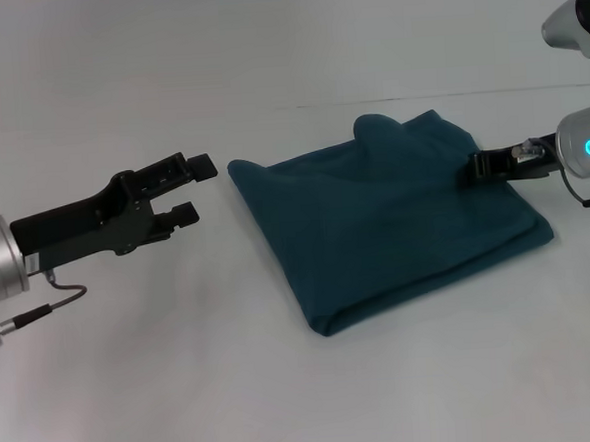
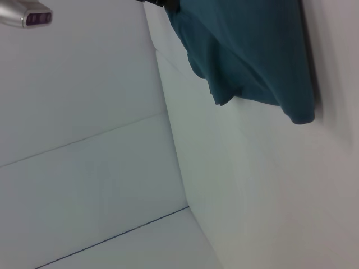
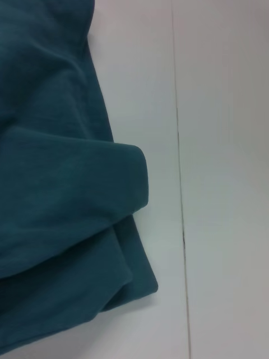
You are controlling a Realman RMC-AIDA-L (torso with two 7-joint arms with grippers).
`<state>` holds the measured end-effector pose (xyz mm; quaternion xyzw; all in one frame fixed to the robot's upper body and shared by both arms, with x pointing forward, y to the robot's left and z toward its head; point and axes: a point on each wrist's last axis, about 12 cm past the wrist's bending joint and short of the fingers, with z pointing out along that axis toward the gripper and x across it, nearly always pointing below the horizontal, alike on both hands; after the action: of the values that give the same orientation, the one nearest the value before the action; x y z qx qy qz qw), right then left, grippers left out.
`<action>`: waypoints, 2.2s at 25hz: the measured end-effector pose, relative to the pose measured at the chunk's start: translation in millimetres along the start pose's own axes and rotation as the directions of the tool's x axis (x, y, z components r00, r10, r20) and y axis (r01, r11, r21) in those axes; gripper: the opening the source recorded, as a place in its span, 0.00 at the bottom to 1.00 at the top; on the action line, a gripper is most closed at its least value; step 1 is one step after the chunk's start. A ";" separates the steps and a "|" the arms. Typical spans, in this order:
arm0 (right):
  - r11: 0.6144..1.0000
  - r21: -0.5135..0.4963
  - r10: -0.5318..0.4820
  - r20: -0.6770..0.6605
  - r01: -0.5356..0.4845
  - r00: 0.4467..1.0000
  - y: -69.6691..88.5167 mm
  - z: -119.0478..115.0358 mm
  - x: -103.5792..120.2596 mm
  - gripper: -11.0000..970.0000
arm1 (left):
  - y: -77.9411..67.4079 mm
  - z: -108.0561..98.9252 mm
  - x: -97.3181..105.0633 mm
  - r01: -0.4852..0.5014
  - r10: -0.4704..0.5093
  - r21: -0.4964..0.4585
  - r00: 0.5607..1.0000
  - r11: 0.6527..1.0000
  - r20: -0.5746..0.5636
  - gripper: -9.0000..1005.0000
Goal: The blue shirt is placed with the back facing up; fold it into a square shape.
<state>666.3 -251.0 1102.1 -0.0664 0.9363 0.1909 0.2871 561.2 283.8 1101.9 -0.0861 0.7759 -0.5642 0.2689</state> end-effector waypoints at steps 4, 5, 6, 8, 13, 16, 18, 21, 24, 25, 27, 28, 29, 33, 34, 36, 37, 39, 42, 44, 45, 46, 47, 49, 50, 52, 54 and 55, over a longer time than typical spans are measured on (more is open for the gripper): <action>1.000 -0.001 0.003 0.010 -0.003 1.000 -0.5 -0.9 -1.0 0.09 | -0.1 0.5 0.5 0.002 -0.002 0.002 1.000 1.000 0.001 0.95; 1.000 -0.002 0.004 0.013 -0.003 1.000 -0.2 -1.2 -1.6 0.05 | -0.1 0.5 0.5 0.002 -0.002 0.002 1.000 1.000 0.001 0.95; 1.000 -0.005 0.002 0.017 -0.002 1.000 0.5 -2.0 -3.2 0.05 | -0.1 0.5 0.5 0.002 -0.002 0.003 1.000 1.000 0.002 0.95; 1.000 -0.014 -0.001 0.020 0.002 1.000 2.3 -3.7 -5.7 0.05 | -0.2 0.5 0.3 0.002 -0.002 0.004 1.000 1.000 0.003 0.95; 0.998 -0.059 -0.003 0.024 0.005 1.000 11.6 -13.0 -16.3 0.04 | -0.2 0.2 0.1 0.003 -0.003 0.004 1.000 1.000 0.005 0.95; 0.996 -0.091 -0.010 0.022 0.012 1.000 20.7 -20.1 -23.7 0.04 | -0.2 0.0 -0.1 0.003 -0.003 0.005 1.000 1.000 0.007 0.95; 0.995 -0.100 -0.017 0.018 0.019 1.000 26.0 -26.6 -29.1 0.04 | -0.3 -0.7 -0.9 0.004 -0.004 0.007 1.000 1.000 0.013 0.95; 0.997 -0.074 -0.029 0.024 0.031 0.999 27.2 -36.3 -36.7 0.04 | -0.4 -2.0 -2.4 0.004 -0.005 0.007 1.000 1.000 0.021 0.95; 0.998 -0.052 -0.033 0.029 0.034 0.999 25.2 -43.9 -39.4 0.05 | -0.7 -3.1 -3.7 0.003 -0.004 0.008 1.000 1.000 0.025 0.95; 0.998 -0.050 -0.032 0.035 0.034 0.999 24.6 -46.4 -40.0 0.05 | -0.8 -3.6 -4.2 0.003 -0.004 0.009 1.000 1.000 0.028 0.95; 0.998 -0.046 -0.031 0.047 0.033 0.998 24.2 -50.3 -40.8 0.05 | -0.8 -3.9 -4.4 0.004 -0.004 0.010 1.000 1.000 0.029 0.95; 0.999 -0.042 -0.031 0.053 0.033 0.998 23.9 -51.7 -41.3 0.05 | -0.8 -3.9 -4.5 0.003 -0.004 0.010 1.000 1.000 0.030 0.95; 0.999 -0.038 -0.031 0.057 0.033 0.998 23.5 -52.3 -41.3 0.05 | -1.1 -3.7 -4.6 0.003 -0.003 0.010 1.000 1.000 0.029 0.95; 1.000 -0.015 -0.027 0.053 0.028 0.998 18.7 -47.1 -36.8 0.05 | -1.7 -3.0 -4.8 0.002 -0.002 0.012 1.000 1.000 0.028 0.95; 1.000 -0.010 -0.024 0.052 0.024 0.998 17.2 -44.7 -35.0 0.05 | -1.6 -2.9 -4.7 0.002 -0.002 0.012 1.000 1.000 0.028 0.95; 1.000 0.000 -0.015 0.042 0.015 0.999 14.3 -38.1 -29.5 0.05 | -0.9 -3.0 -4.0 0.004 -0.005 0.011 1.000 1.000 0.030 0.95; 1.000 0.006 -0.014 0.039 0.014 0.999 12.9 -35.2 -27.5 0.05 | -0.9 -3.0 -4.0 0.004 -0.005 0.011 1.000 1.000 0.030 0.95; 1.000 0.023 -0.018 0.035 0.017 0.999 10.6 -30.3 -24.5 0.05 | -0.1 -3.3 -2.9 0.008 -0.008 0.010 0.999 1.000 0.031 0.95; 0.999 0.044 -0.026 0.033 0.024 0.999 8.0 -26.0 -21.3 0.05 | 0.2 -3.2 -2.3 0.010 -0.010 0.010 0.999 1.000 0.031 0.95; 0.998 0.050 -0.028 0.027 0.027 0.999 6.9 -24.4 -19.3 0.05 | 0.3 -3.0 -2.1 0.012 -0.012 0.010 0.999 1.000 0.031 0.95; 0.998 0.056 -0.029 0.022 0.028 0.999 5.8 -23.7 -18.2 0.05 | 0.3 -2.8 -1.9 0.012 -0.013 0.011 0.999 1.000 0.031 0.95; 0.998 0.062 -0.030 0.017 0.029 0.999 4.8 -23.3 -17.2 0.05 | 0.3 -2.6 -1.7 0.013 -0.014 0.011 0.999 1.000 0.031 0.95; 0.997 0.069 -0.031 0.011 0.031 0.999 3.7 -22.9 -16.4 0.06 | 0.3 -2.5 -1.6 0.014 -0.014 0.011 0.999 1.000 0.030 0.95; 0.996 0.081 -0.034 0.000 0.034 0.999 2.1 -21.9 -14.7 0.06 | 0.2 -2.3 -1.5 0.014 -0.015 0.012 0.999 1.000 0.030 0.95; 0.996 0.084 -0.033 -0.004 0.033 0.999 1.5 -21.1 -13.6 0.06 | 0.1 -2.1 -1.5 0.014 -0.015 0.012 0.999 1.000 0.030 0.95; 0.996 0.086 -0.031 -0.010 0.032 0.999 1.1 -19.9 -12.3 0.06 | 0.0 -2.0 -1.7 0.014 -0.014 0.012 0.999 1.000 0.030 0.95; 0.996 0.086 -0.031 -0.013 0.032 0.999 1.3 -19.3 -12.0 0.06 | -0.2 -1.6 -1.6 0.014 -0.014 0.013 0.999 1.000 0.029 0.95; 0.996 0.086 -0.031 -0.014 0.032 0.999 1.3 -19.3 -12.1 0.06 | -0.3 -1.4 -1.6 0.014 -0.014 0.013 0.999 1.000 0.029 0.95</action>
<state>666.1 -257.3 1124.1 -0.0697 0.9443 0.1452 0.2869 561.7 285.5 1103.0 -0.0980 0.7674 -0.5699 0.2767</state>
